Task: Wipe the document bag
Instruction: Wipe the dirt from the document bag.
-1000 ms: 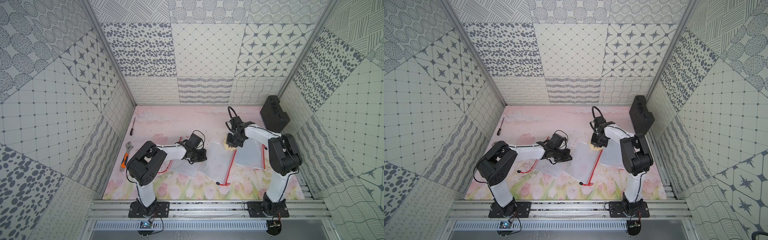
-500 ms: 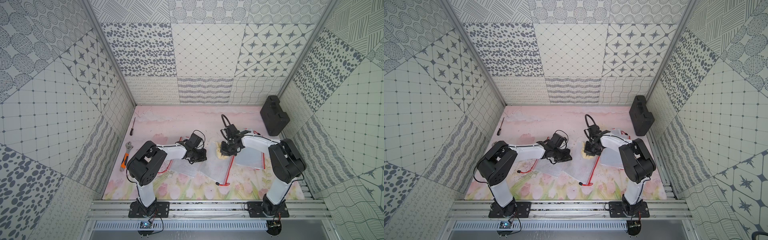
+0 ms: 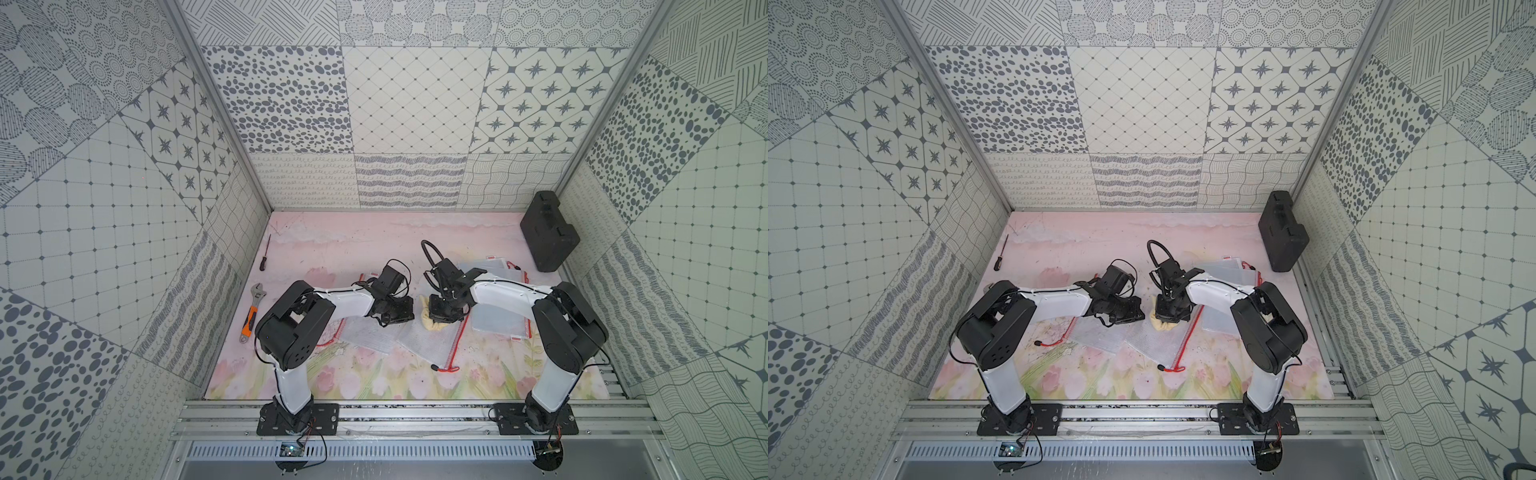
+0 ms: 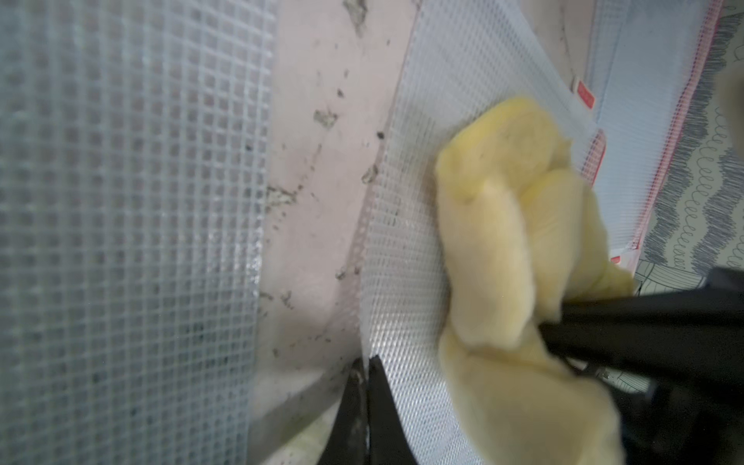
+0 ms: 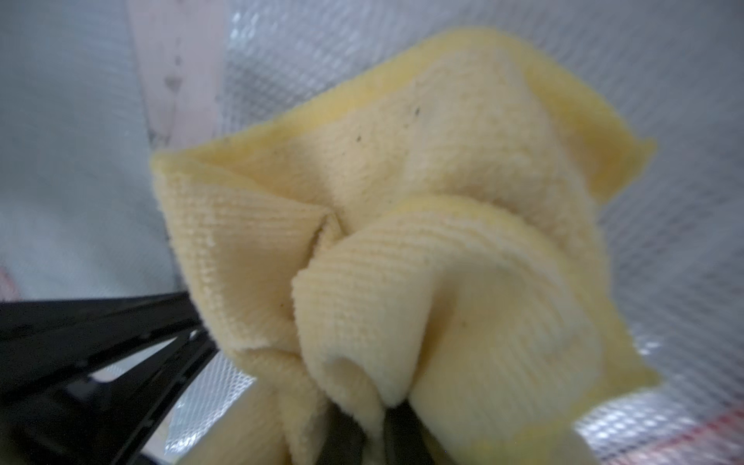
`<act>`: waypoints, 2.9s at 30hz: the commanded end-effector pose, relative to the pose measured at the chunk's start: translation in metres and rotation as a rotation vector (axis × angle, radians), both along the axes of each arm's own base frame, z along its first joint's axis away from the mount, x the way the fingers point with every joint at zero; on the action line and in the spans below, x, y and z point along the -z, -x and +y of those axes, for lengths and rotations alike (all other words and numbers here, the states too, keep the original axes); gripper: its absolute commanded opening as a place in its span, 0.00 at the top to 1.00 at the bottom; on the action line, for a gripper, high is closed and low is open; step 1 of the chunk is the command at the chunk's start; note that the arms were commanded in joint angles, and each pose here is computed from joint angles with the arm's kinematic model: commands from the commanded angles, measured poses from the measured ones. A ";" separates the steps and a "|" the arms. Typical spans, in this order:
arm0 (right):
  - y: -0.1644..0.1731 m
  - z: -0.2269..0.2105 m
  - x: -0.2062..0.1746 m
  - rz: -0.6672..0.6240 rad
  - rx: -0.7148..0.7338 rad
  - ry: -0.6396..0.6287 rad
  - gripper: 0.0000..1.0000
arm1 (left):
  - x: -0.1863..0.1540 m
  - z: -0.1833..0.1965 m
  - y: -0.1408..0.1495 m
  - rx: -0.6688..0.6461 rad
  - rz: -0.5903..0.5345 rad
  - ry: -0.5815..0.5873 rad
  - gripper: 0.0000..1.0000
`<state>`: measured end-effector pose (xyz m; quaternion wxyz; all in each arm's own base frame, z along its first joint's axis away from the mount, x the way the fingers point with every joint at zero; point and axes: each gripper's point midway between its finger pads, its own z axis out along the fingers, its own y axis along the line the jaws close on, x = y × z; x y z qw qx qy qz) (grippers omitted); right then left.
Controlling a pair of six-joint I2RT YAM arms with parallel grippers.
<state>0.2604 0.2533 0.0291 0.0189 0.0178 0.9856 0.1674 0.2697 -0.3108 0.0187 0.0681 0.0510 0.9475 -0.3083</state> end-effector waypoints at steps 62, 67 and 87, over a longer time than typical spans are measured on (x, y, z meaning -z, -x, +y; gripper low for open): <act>0.035 -0.086 -0.007 0.023 0.189 0.108 1.00 | 0.038 0.069 0.003 -0.471 0.089 -0.103 1.00; 0.028 -0.009 -0.016 -0.010 0.089 0.023 1.00 | 0.042 0.075 0.002 -0.517 0.085 -0.130 1.00; 0.072 -0.072 0.030 0.108 0.215 0.087 1.00 | 0.043 0.091 0.003 -0.595 0.045 -0.163 1.00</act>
